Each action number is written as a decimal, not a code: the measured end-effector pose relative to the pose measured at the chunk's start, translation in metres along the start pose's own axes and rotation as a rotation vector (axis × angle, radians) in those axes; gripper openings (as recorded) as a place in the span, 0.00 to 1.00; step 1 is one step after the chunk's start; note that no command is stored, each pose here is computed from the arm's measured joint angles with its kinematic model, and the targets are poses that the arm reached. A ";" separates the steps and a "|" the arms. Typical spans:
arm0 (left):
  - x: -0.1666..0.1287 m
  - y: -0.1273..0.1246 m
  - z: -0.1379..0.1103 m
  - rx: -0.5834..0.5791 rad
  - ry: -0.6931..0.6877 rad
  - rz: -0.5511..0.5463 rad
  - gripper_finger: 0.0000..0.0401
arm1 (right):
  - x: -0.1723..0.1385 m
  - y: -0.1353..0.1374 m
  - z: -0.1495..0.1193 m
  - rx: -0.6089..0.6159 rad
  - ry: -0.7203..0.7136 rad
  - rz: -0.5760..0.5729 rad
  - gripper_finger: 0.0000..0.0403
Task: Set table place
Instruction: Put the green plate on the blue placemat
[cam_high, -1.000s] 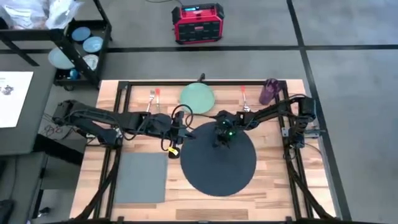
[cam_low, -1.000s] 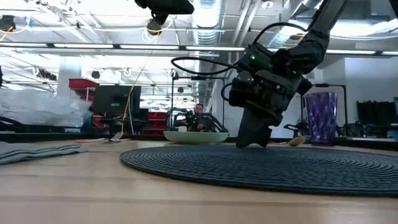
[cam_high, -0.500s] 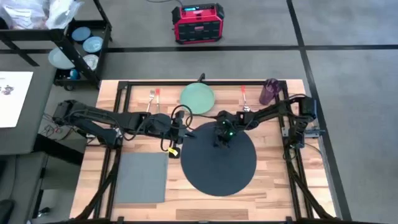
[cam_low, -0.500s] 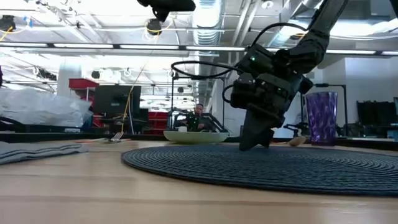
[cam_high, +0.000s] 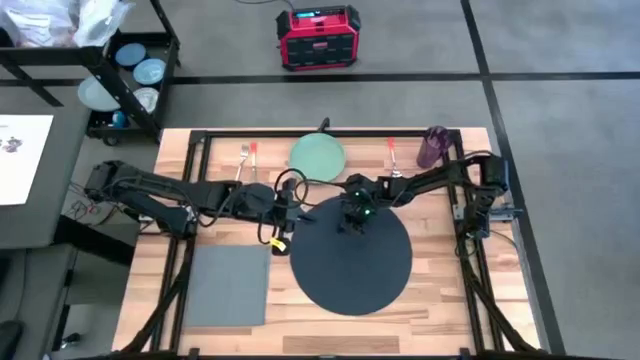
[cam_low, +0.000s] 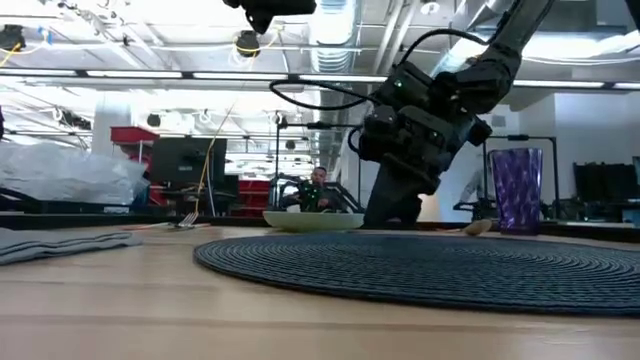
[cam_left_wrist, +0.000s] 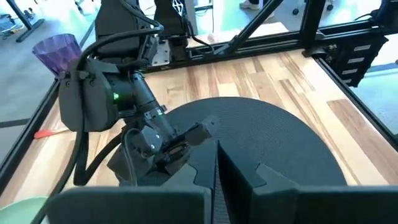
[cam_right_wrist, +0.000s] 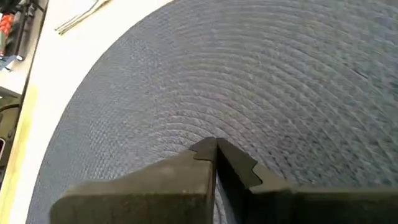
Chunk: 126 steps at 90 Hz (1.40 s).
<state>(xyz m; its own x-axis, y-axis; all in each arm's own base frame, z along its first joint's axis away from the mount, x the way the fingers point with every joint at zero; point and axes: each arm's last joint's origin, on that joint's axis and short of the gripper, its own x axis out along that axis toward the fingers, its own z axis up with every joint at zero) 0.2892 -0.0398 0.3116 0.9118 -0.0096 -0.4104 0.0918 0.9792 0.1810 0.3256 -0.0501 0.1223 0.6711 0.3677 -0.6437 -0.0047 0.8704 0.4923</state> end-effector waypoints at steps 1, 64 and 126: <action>0.000 0.000 0.000 0.009 -0.003 0.002 0.00 | -0.001 0.002 0.001 -0.007 0.000 0.003 0.00; -0.011 0.116 -0.083 -0.040 0.656 0.335 0.02 | -0.172 0.082 0.013 -0.366 -0.250 -0.166 0.02; 0.106 0.153 -0.097 0.280 1.123 -0.002 0.26 | -0.154 0.062 -0.001 -0.340 -0.020 -0.213 0.25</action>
<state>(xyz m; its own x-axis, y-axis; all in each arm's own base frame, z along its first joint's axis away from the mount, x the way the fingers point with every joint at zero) 0.3614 0.1282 0.2088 0.0549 0.3119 -0.9485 0.3066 0.8988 0.3133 0.2210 -0.0526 0.2516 0.6981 0.1633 -0.6971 -0.1064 0.9865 0.1246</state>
